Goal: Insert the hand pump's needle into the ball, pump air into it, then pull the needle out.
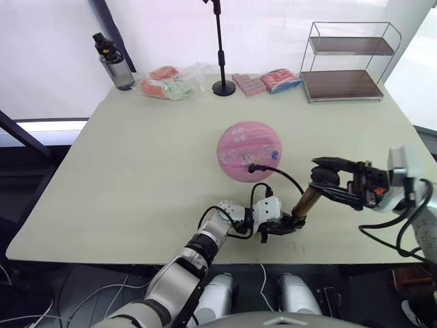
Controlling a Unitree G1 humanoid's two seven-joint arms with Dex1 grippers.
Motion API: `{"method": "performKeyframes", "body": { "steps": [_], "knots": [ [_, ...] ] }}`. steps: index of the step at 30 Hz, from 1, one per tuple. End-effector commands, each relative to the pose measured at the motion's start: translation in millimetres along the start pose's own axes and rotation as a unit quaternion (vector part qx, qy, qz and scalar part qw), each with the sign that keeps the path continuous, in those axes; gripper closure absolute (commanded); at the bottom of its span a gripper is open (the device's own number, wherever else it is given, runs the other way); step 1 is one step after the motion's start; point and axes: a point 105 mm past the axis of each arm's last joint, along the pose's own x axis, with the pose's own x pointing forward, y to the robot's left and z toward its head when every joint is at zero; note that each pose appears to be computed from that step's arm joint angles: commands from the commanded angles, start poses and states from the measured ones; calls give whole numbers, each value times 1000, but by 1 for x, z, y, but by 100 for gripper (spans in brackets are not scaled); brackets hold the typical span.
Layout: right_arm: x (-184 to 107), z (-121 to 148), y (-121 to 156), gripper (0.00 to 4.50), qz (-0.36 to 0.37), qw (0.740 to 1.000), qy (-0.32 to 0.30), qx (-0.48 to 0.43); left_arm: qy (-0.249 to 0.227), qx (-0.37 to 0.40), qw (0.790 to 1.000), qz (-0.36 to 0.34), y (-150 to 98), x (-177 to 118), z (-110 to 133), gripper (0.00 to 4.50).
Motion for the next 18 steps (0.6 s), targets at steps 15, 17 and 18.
{"method": "performKeyframes", "body": {
  "steps": [15, 17, 18],
  "knots": [
    [-3, -29, -3, 240, -7, 999, 35, 0, 34, -43, 998, -16, -15, -1, -26, 341],
    [-3, -14, -7, 240, -4, 1000, 23, -5, 35, -43, 998, -15, -14, -1, -26, 341],
    [-3, -6, -9, 240, -5, 1000, 17, -9, 35, -44, 998, -15, -14, -1, -26, 341]
  ]
}}
